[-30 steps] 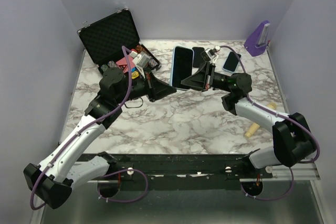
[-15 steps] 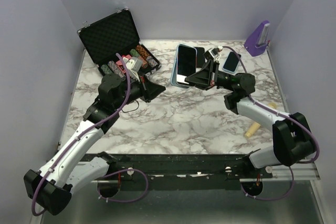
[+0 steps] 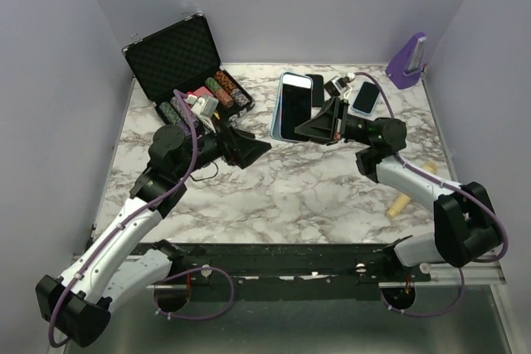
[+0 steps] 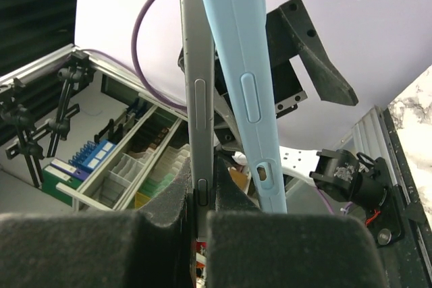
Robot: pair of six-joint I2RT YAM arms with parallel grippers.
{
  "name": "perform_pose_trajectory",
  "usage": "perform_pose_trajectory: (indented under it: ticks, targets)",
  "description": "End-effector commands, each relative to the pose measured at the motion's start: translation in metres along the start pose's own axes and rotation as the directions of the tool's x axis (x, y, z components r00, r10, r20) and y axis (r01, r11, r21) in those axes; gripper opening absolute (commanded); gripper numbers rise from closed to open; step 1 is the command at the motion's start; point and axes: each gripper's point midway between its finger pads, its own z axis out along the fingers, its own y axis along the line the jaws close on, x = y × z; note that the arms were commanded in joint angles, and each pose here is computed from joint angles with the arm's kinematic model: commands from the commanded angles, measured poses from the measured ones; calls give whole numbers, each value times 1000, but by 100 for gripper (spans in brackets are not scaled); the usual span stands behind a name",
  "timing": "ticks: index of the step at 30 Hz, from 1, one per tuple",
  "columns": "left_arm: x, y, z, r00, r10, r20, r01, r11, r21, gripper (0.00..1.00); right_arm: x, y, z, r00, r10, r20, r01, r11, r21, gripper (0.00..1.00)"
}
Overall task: Take the phone out of the phone case
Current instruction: Remove the phone case from the phone.
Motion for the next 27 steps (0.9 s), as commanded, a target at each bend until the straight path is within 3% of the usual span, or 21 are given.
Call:
perform_pose_trajectory:
  ticks: [1,5,11,17,20,21,25,27]
  targets:
    - [-14,-21,7,999,-46,15,45,995,93,94,11,30,-2,987,-159,-21,156,984,-85,1]
    - [-24,-32,14,995,-93,35,86,984,157,89,11,30,-3,984,-180,-12,179,981,-70,1]
    - [-29,-23,33,987,-162,16,159,980,116,67,12,31,-3,981,-192,-12,191,980,-64,1]
    - [-31,-24,46,982,-191,-10,191,977,98,60,12,25,-4,980,-200,-12,199,979,-44,1]
    - [-36,-22,53,980,-201,-9,201,976,80,43,12,14,-5,980,-200,-11,200,980,0,1]
    - [-36,-18,55,978,-210,-13,210,976,63,30,13,11,-6,978,-206,-11,206,978,18,1]
    - [-37,2,64,967,-256,-7,255,965,-61,0,10,-5,-8,971,-238,-10,237,966,107,1]
    - [-38,26,69,954,-299,20,297,936,-190,0,7,-12,-9,967,-255,-10,254,954,160,1]
